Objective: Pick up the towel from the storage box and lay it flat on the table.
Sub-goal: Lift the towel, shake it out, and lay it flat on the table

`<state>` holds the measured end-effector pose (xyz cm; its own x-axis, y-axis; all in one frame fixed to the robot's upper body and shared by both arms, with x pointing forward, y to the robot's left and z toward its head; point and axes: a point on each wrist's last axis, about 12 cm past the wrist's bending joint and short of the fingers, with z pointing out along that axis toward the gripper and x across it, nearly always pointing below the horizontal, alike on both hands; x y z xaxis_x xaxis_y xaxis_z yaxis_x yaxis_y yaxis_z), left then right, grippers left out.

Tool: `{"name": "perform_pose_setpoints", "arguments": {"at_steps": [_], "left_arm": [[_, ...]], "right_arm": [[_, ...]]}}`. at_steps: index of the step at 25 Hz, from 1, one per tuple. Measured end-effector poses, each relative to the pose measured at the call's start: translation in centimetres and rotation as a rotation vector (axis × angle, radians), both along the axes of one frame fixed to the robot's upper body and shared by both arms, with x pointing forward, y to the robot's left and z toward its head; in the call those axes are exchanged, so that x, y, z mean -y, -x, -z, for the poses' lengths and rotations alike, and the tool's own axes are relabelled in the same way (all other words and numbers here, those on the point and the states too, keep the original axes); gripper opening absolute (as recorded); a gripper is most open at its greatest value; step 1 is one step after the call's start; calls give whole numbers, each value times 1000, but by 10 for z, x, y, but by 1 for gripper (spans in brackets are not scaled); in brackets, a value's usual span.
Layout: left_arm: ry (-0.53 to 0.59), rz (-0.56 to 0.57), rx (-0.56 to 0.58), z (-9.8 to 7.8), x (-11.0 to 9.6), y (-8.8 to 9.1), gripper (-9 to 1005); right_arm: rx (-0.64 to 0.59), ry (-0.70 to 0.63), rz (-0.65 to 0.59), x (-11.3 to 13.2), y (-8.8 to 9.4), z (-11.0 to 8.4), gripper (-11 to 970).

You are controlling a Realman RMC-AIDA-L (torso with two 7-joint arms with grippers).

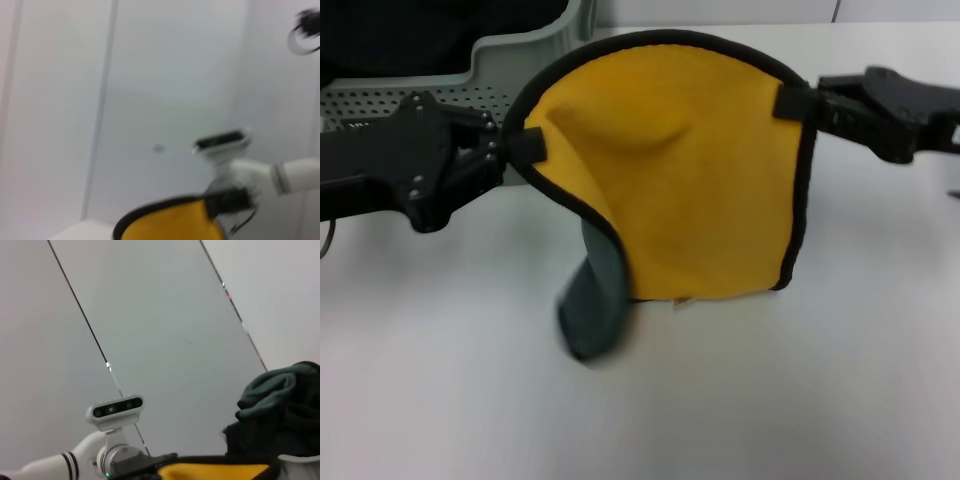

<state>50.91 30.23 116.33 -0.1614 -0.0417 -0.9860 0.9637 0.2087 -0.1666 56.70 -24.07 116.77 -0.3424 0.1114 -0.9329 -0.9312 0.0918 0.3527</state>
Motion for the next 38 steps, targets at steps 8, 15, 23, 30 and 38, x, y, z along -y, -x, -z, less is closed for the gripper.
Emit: {"name": "perform_pose_setpoints", "arguments": {"at_steps": [8,15,23,30,38], "left_arm": [[-139,-200,-93,1,-14,-21,24],[-192,-187,-116,-5,-16,-18,24],[-156,13,-70,-20,-22,9,24],[-131,-140,-30,-31,-42,-5,25],[-109,-40,-50,-37,-55,0,25]], "right_arm": [[119,108,-21,-10,-15,-44,11],[128,102,-120,-18,-5,-52,10],[96,-29,-268,-18,23,-49,11],[108,94,-87,-25,-8,-42,10],[95,44,-159,-21,9,-38,10]]}}
